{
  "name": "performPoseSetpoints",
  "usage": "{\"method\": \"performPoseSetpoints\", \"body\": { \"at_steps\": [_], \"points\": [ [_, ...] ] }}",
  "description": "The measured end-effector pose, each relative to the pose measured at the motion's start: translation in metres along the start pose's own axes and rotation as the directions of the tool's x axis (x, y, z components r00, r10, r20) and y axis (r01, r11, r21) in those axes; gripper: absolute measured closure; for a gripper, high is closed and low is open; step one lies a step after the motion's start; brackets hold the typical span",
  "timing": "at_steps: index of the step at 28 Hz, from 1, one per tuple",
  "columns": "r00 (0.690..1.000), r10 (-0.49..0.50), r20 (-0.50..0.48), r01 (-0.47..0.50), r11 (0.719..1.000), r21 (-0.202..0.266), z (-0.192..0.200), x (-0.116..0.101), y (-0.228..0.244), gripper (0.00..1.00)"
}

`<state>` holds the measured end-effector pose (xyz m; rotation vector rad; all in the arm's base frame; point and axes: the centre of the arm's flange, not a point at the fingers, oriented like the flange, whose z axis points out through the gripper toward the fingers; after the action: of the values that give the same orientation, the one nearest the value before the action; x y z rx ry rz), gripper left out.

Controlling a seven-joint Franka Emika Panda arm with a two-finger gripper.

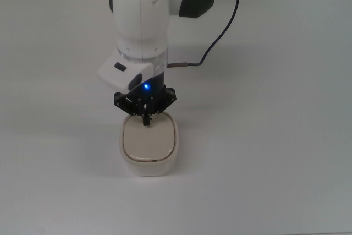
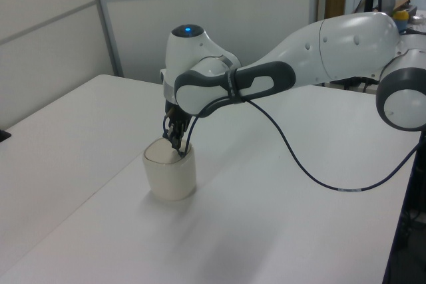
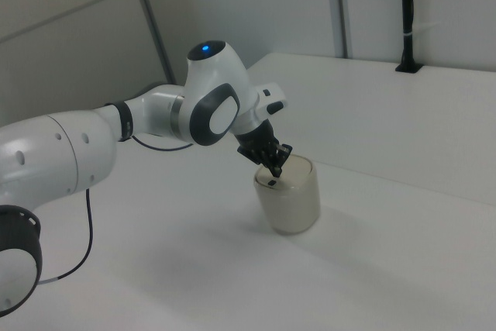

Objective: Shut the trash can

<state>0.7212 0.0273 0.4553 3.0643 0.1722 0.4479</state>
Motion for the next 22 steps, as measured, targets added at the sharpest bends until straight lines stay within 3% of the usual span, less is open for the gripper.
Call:
{"method": "performPoseSetpoints", "body": {
  "at_steps": [8,10,19,20,22],
  "points": [
    [0.993,0.121,0.003,-0.121,0.993,0.011,-0.042,-0.003,0.009,0.68],
    [0.990,0.137,0.038,-0.137,0.991,0.001,-0.057,-0.009,0.014,0.56],
    [0.965,0.176,0.194,-0.172,0.984,-0.037,-0.119,-0.042,0.044,0.26],
    [0.960,0.185,0.209,-0.181,0.983,-0.040,-0.127,-0.047,0.049,0.17],
    [0.953,0.196,0.232,-0.191,0.981,-0.043,-0.136,-0.053,0.055,0.11]
  ]
}}
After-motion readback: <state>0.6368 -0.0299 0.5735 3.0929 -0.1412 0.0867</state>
